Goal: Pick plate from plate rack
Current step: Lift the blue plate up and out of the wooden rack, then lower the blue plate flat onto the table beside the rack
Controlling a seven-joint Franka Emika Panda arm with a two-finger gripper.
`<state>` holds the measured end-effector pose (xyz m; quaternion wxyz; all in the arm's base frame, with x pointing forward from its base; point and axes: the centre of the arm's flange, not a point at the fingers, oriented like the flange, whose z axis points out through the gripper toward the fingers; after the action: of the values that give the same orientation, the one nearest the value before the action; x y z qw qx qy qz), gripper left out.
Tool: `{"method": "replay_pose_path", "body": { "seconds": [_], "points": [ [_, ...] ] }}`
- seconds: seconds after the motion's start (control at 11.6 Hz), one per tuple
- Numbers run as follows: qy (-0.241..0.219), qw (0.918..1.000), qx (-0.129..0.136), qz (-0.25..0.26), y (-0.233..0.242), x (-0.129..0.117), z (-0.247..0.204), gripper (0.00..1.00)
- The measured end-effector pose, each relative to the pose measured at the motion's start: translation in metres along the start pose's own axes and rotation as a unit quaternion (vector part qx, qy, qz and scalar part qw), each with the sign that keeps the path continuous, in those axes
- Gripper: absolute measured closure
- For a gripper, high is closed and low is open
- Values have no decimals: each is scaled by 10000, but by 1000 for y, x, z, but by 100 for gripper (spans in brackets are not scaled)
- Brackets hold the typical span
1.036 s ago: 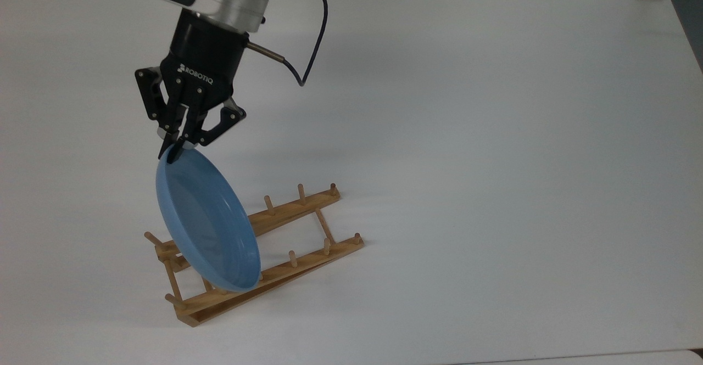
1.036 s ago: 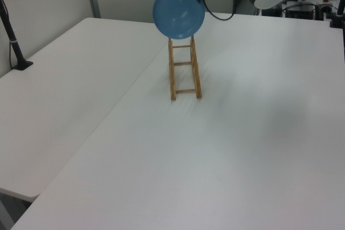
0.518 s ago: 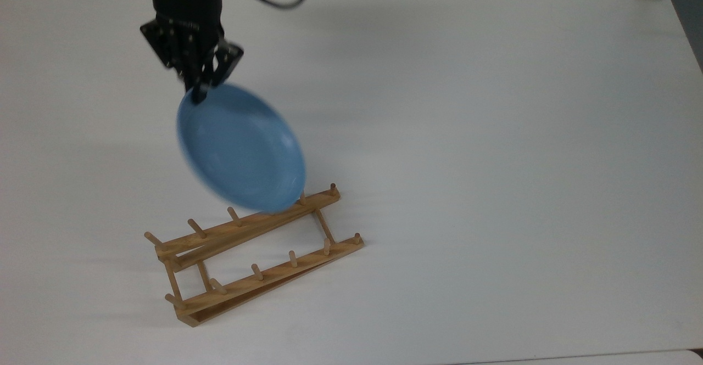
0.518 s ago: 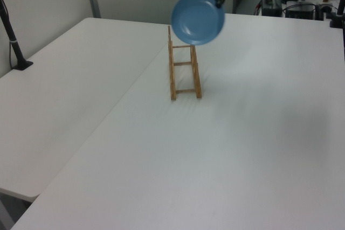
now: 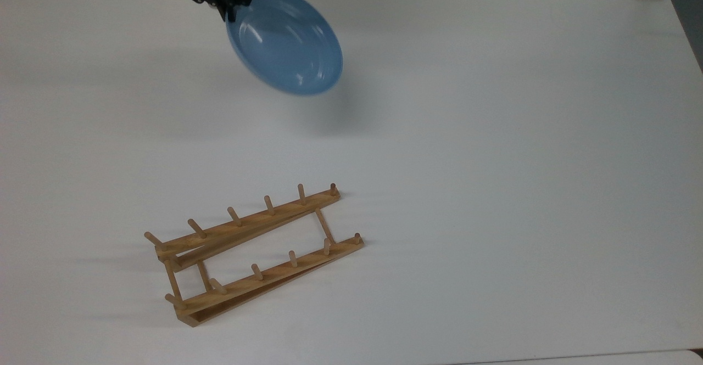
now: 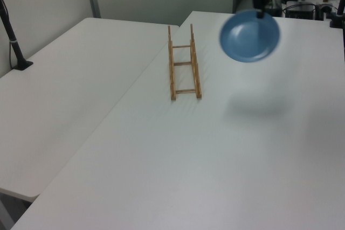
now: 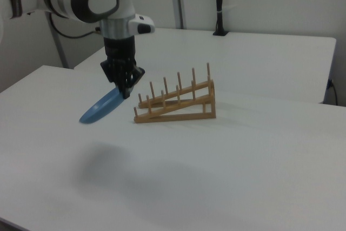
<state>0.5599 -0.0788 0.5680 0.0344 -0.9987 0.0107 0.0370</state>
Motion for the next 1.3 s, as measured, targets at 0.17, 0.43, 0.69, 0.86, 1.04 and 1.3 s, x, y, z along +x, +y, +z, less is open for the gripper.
{"method": "replay_pose_path", "body": {
  "seconds": [0.17,0.43,0.69,0.86,1.04,1.3],
  "points": [
    [-332,9969,243,-674,20,-9,18,93],
    [-542,9866,929,-1226,54,-17,63,93],
    [-441,9843,1150,-1267,73,-18,106,93],
    [-252,9867,1066,-1202,75,-13,129,93],
    [-55,9883,1085,-1069,76,-5,162,93],
    [60,9889,1176,-901,80,6,190,93]
  ]
}}
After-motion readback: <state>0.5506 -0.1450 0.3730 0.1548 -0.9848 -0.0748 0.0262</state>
